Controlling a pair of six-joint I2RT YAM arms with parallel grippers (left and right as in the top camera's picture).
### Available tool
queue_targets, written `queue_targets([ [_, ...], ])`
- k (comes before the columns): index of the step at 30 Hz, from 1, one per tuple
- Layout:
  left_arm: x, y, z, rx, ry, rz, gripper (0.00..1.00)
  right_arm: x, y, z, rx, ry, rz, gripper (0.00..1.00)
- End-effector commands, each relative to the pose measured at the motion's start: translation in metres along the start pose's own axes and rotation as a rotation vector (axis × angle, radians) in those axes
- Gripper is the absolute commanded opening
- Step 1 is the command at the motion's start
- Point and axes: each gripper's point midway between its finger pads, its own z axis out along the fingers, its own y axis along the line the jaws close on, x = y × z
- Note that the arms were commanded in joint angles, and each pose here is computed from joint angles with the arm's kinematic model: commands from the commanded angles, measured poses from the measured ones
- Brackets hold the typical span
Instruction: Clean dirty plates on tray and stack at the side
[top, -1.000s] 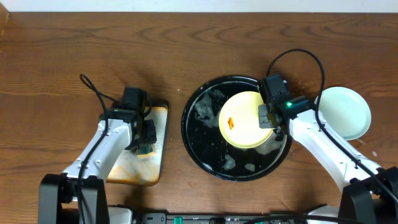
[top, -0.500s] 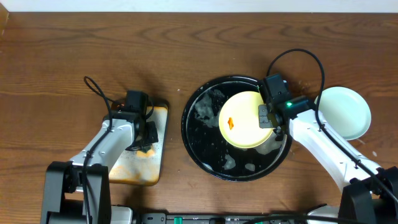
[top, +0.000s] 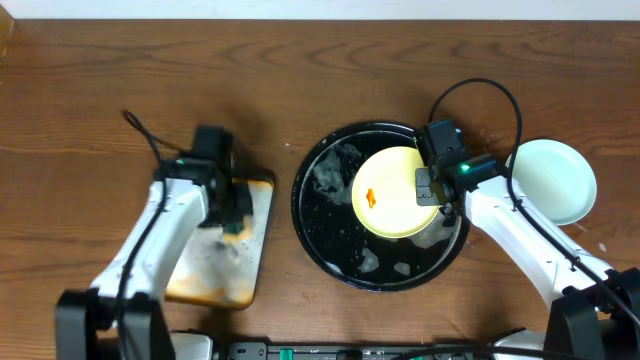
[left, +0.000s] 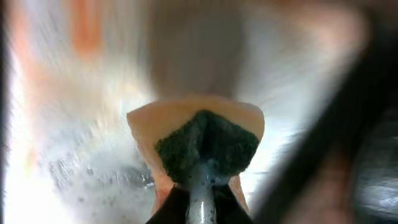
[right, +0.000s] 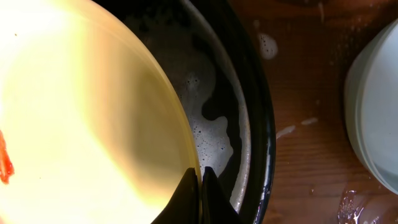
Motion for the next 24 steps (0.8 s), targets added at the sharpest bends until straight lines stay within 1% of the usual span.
queue_targets([
  [1, -0.02, -0.045, -0.037, 0.22, -0.054, 0.006, 0.08, -0.006, -0.001, -0.004, 0.007, -0.024, -0.008, 0.01],
  [3, -0.024, -0.062, -0.047, 0.304, -0.06, 0.003, 0.07, -0.006, -0.001, -0.004, 0.006, -0.024, -0.008, 0.01],
  [5, -0.027, -0.073, -0.051, 0.355, -0.07, 0.005, 0.07, -0.006, 0.0, -0.004, 0.001, -0.021, -0.007, 0.01],
  [12, -0.028, -0.116, -0.057, 0.426, -0.122, 0.089, 0.07, 0.001, 0.008, 0.0, -0.042, 0.008, -0.006, 0.01],
  [17, -0.021, -0.144, -0.058, 0.459, -0.14, 0.164, 0.07, 0.016, 0.012, 0.018, -0.05, 0.076, -0.012, 0.01],
  [20, -0.021, -0.148, -0.052, 0.392, -0.169, 0.148, 0.07, 0.025, 0.011, 0.031, -0.034, 0.124, 0.015, 0.01],
  [24, -0.014, -0.17, -0.043, 0.407, -0.166, 0.185, 0.07, 0.03, 0.019, 0.043, -0.066, 0.161, 0.027, 0.01],
])
